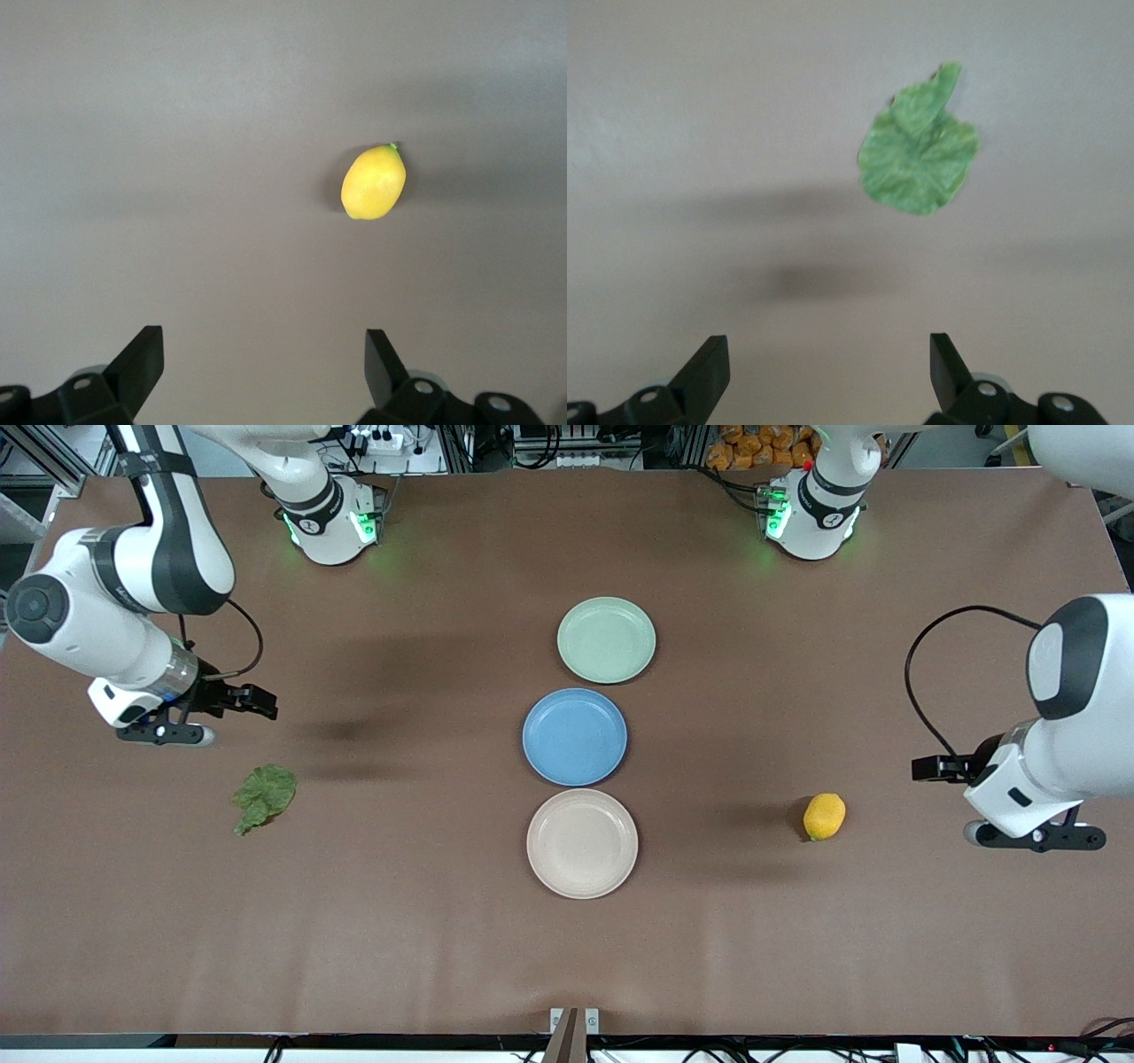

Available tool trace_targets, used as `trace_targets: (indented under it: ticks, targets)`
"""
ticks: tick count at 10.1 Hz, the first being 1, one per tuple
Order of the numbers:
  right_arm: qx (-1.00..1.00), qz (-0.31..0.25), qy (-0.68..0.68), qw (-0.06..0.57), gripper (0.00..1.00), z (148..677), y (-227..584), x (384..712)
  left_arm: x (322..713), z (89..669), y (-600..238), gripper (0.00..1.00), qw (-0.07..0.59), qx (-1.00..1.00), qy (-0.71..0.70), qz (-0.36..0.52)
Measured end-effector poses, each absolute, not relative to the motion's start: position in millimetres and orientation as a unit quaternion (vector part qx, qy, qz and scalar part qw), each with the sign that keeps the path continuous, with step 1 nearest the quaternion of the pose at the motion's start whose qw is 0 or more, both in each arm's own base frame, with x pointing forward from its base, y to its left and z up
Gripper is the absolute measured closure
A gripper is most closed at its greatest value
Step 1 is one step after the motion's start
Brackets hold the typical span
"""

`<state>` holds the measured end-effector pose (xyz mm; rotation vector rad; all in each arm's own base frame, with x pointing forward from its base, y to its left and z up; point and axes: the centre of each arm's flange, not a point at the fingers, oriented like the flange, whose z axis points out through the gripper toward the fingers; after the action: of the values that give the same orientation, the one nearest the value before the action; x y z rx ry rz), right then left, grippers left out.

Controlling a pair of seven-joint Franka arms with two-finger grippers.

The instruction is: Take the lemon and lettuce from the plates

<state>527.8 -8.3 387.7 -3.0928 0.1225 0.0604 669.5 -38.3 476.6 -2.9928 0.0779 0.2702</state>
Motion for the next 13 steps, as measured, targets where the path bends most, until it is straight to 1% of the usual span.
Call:
trace_targets:
  ticks: [3, 5, 7, 10, 13]
  targets:
    - [-0.999, -0.011, 0.043, 0.025, 0.0, 477, -18, 556, 661, 503, -47, 0.0, 0.045, -0.996, 0.012, 0.074]
    - [-0.999, -0.018, 0.04, 0.027, 0.0, 541, -17, 562, 650, 528, -50, 0.0, 0.039, -0.997, 0.004, 0.068]
    - [-0.998, -0.029, 0.039, 0.026, 0.0, 590, -20, 561, 635, 553, -55, 0.0, 0.04, -0.997, 0.007, 0.067]
    - [-0.999, -0.02, 0.036, 0.002, 0.0, 638, -24, 550, 616, 584, -69, 0.0, 0.04, -0.997, 0.018, 0.059]
    - [-0.999, -0.018, 0.034, 0.001, 0.0, 646, -22, 547, 605, 602, -73, 0.0, 0.04, -0.998, 0.022, 0.052]
